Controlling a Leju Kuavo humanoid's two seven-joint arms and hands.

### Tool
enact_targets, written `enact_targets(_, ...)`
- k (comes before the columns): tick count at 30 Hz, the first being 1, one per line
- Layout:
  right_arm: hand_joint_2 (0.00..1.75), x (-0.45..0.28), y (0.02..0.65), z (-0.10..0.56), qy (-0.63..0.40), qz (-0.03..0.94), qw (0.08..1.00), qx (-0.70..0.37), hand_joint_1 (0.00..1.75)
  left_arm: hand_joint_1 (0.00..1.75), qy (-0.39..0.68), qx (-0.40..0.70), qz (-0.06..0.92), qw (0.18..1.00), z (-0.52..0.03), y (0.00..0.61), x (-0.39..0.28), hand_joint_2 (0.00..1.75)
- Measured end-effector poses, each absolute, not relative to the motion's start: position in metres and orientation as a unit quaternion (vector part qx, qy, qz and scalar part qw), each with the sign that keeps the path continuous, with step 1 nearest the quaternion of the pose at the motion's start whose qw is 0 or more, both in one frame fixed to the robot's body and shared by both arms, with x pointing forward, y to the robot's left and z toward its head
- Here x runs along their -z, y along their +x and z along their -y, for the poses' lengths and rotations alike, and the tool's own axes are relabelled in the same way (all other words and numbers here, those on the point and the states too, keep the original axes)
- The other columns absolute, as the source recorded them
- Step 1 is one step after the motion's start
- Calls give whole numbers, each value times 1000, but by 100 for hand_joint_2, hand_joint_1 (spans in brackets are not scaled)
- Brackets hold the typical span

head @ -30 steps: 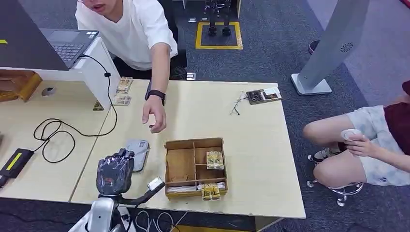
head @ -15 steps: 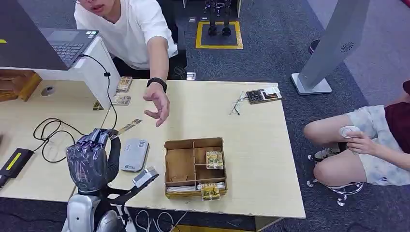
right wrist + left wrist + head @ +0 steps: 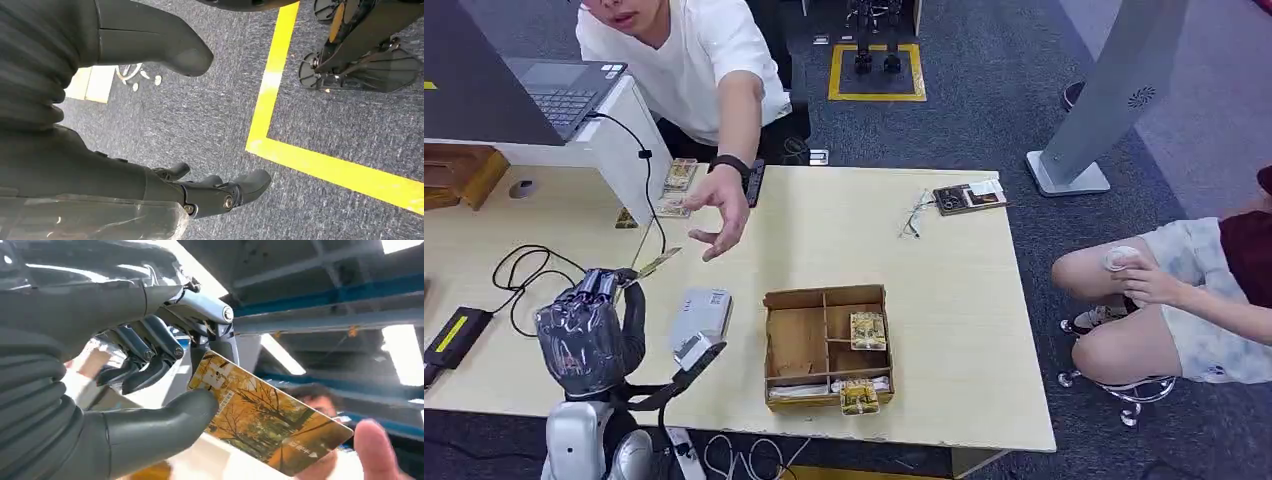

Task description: Pass the card to the sensor for recognition and then transmit it.

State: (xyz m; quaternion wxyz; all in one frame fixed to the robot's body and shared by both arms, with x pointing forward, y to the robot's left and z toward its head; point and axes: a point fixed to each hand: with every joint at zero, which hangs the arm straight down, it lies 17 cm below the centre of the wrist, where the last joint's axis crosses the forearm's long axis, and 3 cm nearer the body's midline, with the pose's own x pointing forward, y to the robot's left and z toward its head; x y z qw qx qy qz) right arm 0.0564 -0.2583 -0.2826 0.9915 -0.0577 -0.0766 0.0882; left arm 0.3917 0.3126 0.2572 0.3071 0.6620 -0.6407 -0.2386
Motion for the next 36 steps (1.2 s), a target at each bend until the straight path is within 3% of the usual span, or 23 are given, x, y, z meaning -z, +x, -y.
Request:
enact_targets(16, 175, 282, 58, 258, -57, 78, 991, -88, 0, 175, 665, 246, 625, 326, -323, 406, -242, 175)
enact_targets(25, 175, 282, 60, 259, -60, 81, 991, -87, 0, 175, 618, 270, 660, 331, -264, 417, -227, 175)
enact_targets(26, 175, 282, 61, 259, -60, 82, 991, -87, 0, 2, 615, 271, 663, 330, -261, 417, -227, 175)
enact_targets(31, 175, 282, 61, 259, -61, 82, 991, -87, 0, 0, 593, 277, 683, 324, -245, 417, -228, 175)
enact_targets(32, 175, 282, 61, 259, -61, 82, 991, -88, 0, 0, 590, 278, 686, 322, -243, 416, -228, 0)
enact_targets(36, 175, 282, 61, 259, -61, 82, 991, -88, 0, 0, 584, 276, 693, 319, -242, 416, -231, 0)
